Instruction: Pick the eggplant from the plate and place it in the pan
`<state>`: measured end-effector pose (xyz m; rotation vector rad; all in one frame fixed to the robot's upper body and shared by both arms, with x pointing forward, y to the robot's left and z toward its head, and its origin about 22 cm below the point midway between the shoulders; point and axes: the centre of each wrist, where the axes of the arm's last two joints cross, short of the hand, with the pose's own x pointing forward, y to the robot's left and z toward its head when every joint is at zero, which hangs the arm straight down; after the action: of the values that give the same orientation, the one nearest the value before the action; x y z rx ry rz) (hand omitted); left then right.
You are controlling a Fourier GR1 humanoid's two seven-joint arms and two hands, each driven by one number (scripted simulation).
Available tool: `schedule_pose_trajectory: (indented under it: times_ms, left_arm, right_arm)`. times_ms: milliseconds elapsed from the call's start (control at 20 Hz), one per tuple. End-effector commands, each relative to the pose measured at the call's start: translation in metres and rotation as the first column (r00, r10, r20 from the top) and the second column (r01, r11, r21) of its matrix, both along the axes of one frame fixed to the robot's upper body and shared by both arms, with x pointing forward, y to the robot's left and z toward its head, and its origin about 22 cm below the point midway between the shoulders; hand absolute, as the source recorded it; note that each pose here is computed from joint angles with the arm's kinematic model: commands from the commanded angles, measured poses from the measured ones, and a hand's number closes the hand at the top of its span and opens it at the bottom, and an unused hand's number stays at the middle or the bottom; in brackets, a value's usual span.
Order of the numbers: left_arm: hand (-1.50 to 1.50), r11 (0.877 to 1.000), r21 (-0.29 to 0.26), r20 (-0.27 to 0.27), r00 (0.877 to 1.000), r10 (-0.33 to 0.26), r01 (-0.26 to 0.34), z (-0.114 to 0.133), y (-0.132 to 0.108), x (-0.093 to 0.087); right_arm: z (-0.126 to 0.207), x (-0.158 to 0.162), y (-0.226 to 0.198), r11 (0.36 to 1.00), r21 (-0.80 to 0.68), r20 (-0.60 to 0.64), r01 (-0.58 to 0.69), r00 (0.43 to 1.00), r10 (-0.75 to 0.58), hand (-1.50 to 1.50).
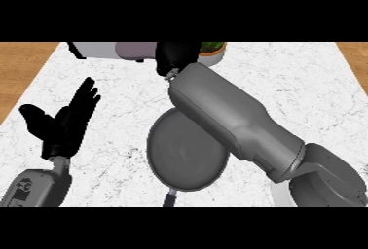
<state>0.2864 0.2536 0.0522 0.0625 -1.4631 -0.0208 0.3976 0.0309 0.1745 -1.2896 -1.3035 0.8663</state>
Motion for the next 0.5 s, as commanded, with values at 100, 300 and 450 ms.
schedule_pose_trajectory:
  times_ms: [100,300,450]
  left_arm:
    - [0.00,1.000,-0.022,0.012,1.000,0.003,-0.002,0.000,-0.004,0.004]
    - [0.00,0.999,-0.020,0.032,0.999,0.036,-0.036,0.006,-0.001,0.003]
    - [0.00,0.998,-0.006,0.034,0.997,0.069,-0.069,0.007,0.014,0.001]
  right_arm:
    - [0.035,-0.036,0.043,0.978,0.028,0.105,0.207,0.972,-0.209,1.50]
    - [0.016,-0.040,0.038,0.970,0.052,0.108,0.239,0.964,-0.243,1.50]
    - [0.004,-0.042,0.033,0.970,0.066,0.115,0.235,0.964,-0.241,1.50]
